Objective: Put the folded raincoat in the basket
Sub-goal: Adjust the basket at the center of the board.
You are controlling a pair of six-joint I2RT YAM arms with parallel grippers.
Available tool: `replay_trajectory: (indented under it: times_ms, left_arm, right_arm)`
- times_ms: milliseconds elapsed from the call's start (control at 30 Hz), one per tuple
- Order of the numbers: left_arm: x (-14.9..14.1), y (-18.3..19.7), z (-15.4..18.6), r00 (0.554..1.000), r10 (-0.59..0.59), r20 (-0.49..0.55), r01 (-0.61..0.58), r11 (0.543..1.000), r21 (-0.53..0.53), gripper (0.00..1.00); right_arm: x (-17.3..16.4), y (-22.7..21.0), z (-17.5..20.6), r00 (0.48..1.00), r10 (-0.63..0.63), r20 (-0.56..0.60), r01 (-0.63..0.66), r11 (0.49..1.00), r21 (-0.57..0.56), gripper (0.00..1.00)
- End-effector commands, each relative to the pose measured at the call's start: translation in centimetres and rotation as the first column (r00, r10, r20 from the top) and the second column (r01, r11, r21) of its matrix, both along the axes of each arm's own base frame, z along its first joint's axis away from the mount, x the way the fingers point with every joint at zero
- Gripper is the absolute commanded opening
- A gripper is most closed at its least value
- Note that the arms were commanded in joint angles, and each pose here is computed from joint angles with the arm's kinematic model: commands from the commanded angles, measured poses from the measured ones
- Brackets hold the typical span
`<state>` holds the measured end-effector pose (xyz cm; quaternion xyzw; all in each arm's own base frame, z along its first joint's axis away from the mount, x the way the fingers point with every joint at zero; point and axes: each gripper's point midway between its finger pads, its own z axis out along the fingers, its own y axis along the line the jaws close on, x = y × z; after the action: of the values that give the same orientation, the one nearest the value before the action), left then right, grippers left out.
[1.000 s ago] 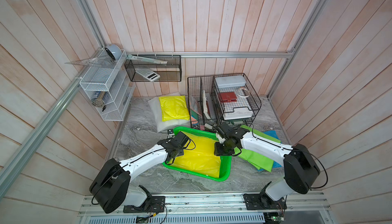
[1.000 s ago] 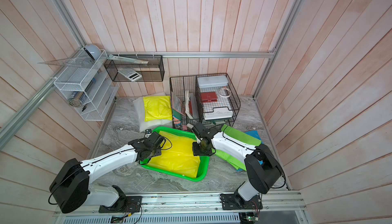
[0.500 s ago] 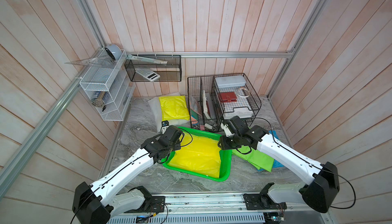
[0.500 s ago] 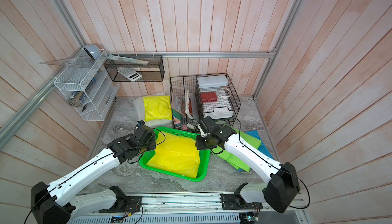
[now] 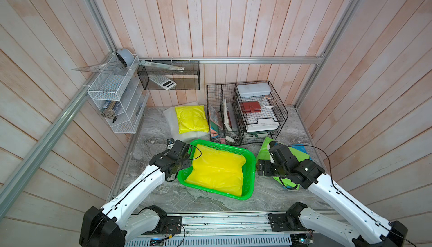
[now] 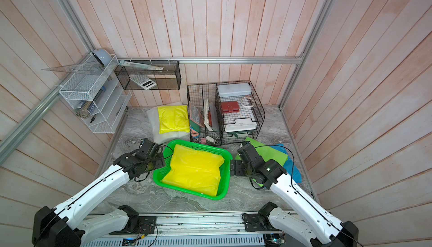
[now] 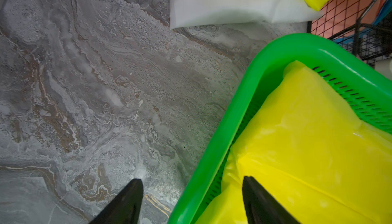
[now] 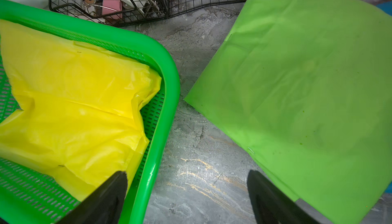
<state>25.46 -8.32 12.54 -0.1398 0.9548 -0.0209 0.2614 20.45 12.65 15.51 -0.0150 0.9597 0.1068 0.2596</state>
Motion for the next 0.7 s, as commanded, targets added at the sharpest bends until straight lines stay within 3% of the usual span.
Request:
replay_trajectory:
  times_ms: [0, 233, 500, 667]
  left_arm:
    - [0.1, -1.2, -1.1, 0.999, -0.032, -0.025, 0.031, 0.997, -0.065, 0.77]
    - [-2.2, -3.0, -2.8, 0.996, -0.05, -0.079, 0.032, 0.975, -0.22, 0.71]
    - [-5.6, -4.6, -3.1, 0.996, -0.034, -0.081, -0.004, 0.904, -0.428, 0.7]
    - [-6.1, -4.5, -2.2, 0.997, -0.034, -0.074, -0.001, 0.904, -0.428, 0.7]
  right_arm:
    - [0.5, 0.8, -0.7, 1.0, -0.015, -0.015, 0.016, 0.999, 0.038, 0.94]
    - [1.6, 3.5, -2.7, 0.997, 0.014, -0.08, -0.006, 0.994, 0.108, 0.92]
    - [3.7, 7.4, -4.2, 0.984, 0.087, -0.157, -0.06, 0.984, 0.166, 0.89]
    - [4.1, 9.0, -4.3, 0.955, 0.192, -0.225, -0.156, 0.973, 0.17, 0.87]
